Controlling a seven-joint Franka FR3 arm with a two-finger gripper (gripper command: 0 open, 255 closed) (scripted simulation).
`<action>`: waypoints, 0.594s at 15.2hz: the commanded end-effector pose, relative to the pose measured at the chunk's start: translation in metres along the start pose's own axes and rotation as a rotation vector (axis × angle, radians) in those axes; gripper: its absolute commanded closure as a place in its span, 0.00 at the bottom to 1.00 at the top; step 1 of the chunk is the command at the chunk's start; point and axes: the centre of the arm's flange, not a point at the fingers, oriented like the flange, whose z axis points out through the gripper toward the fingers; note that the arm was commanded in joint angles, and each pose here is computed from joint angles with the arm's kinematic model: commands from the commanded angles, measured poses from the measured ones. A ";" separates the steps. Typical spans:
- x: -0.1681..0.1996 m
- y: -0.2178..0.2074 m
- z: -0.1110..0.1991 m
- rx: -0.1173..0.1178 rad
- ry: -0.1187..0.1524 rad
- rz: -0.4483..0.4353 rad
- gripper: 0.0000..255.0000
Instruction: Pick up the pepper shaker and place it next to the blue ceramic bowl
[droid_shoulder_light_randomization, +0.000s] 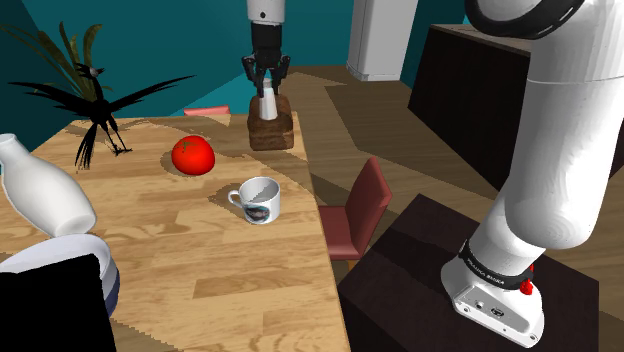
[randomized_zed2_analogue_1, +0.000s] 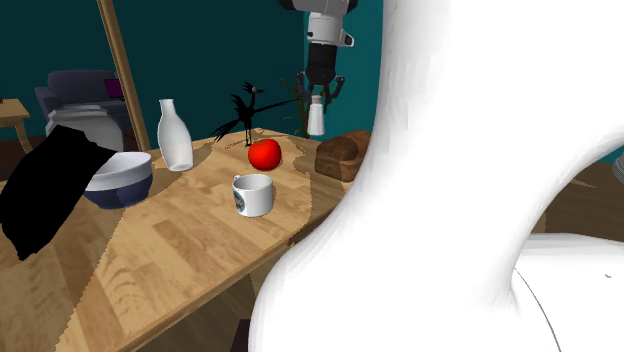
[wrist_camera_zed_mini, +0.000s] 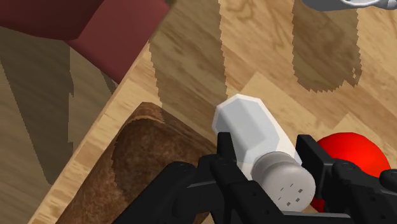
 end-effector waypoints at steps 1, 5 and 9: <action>0.000 -0.001 -0.010 0.000 0.000 0.000 1.00; -0.015 -0.038 -0.008 0.000 0.000 0.000 1.00; -0.035 -0.087 -0.003 0.000 0.000 0.000 1.00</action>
